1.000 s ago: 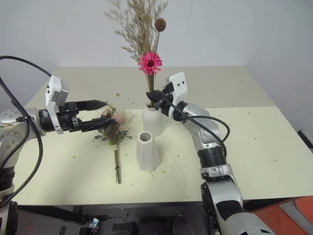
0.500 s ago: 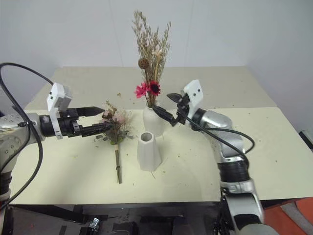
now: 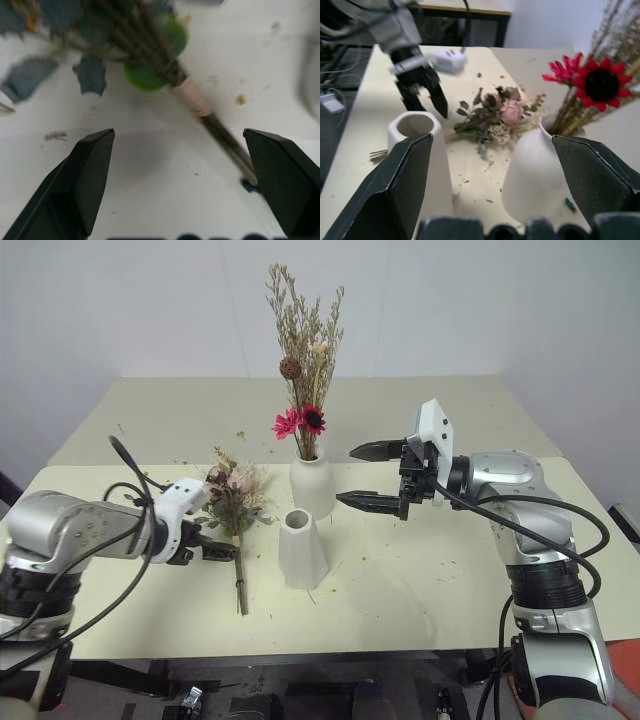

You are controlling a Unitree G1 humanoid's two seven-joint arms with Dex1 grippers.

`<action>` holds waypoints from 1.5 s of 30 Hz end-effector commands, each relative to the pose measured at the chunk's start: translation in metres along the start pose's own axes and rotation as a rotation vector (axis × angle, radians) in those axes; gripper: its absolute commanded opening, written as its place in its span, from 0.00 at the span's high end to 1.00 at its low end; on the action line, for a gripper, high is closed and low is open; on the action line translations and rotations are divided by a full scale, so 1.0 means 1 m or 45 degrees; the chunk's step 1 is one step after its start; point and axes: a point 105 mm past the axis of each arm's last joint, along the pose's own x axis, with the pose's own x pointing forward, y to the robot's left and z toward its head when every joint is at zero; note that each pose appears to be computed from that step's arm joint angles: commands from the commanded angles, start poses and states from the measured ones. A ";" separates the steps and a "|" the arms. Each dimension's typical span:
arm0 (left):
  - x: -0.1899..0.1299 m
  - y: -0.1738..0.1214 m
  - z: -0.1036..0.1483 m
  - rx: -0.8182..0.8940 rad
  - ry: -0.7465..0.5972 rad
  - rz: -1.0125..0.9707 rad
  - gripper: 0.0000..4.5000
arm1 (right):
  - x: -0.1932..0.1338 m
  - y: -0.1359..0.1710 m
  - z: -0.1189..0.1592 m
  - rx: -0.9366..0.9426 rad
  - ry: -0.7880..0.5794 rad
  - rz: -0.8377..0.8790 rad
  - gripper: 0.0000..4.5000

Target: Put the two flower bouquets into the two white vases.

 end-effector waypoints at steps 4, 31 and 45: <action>0.014 0.006 0.008 -0.020 0.063 0.138 0.12 | -0.005 0.011 0.023 -0.101 -0.072 0.182 0.00; -0.134 0.015 0.086 0.237 -1.299 0.192 0.97 | -0.022 0.010 0.004 -0.030 -0.048 0.207 0.00; -0.152 -0.084 0.097 0.502 -1.480 -0.620 0.97 | -0.056 0.022 0.008 -0.032 -0.074 0.229 0.00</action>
